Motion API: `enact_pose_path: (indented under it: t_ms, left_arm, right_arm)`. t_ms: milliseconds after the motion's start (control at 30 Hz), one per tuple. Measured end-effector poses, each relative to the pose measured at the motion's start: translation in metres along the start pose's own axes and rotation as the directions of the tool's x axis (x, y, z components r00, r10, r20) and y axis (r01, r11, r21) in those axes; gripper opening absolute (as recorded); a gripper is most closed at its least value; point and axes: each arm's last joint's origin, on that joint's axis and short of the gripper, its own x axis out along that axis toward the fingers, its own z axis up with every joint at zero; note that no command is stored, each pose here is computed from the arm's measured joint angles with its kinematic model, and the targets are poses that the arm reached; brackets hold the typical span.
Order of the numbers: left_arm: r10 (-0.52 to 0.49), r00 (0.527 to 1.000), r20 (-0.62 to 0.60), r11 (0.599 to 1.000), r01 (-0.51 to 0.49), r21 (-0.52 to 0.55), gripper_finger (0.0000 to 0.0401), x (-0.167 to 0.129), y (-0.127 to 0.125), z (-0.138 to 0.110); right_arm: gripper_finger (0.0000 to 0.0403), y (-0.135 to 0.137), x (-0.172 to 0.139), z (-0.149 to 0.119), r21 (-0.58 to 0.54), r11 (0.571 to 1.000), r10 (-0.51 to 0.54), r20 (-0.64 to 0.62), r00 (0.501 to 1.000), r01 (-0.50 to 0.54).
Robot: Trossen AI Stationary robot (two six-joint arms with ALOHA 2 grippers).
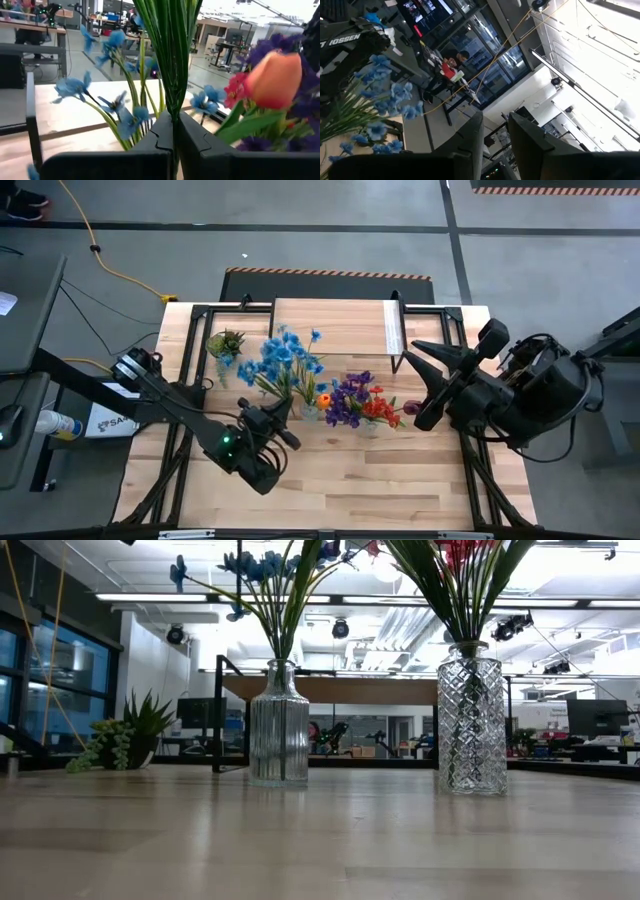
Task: Pick and place flowers into a vace then onto a shelf
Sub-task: Put the blue flowers into the left transparent flower vase
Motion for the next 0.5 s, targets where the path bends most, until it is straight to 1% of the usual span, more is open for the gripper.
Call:
enact_pose_path:
  t_ms: [100,200,300,400,500]
  left_arm:
    - [0.000,1.000,0.001,1.000,0.000,0.000,0.0040,0.000,-0.008,-0.007]
    - [0.001,1.000,0.000,1.000,-0.001,0.024,0.0040,0.000,-0.016,-0.012]
    - [0.003,1.000,0.001,0.997,-0.003,0.072,0.0040,0.001,-0.022,-0.012]
    - [0.021,1.000,0.007,0.994,-0.021,0.105,0.0040,0.007,-0.023,-0.013]
    - [0.049,0.999,0.016,0.993,-0.050,0.103,0.0040,0.016,-0.023,-0.015]
  right_arm:
    - [0.0083,0.000,0.001,0.000,0.004,1.000,-0.002,-0.001,1.000,0.002]
    - [0.0083,0.000,0.004,-0.001,0.035,0.999,-0.005,-0.002,1.000,0.005]
    - [0.0083,0.000,0.008,-0.003,0.030,0.999,-0.014,-0.014,1.000,0.015]
    - [0.0083,0.000,0.012,-0.004,0.020,1.000,-0.023,-0.026,0.999,0.023]
    - [0.0083,0.000,0.015,-0.005,0.037,0.999,-0.031,-0.036,0.999,0.032]
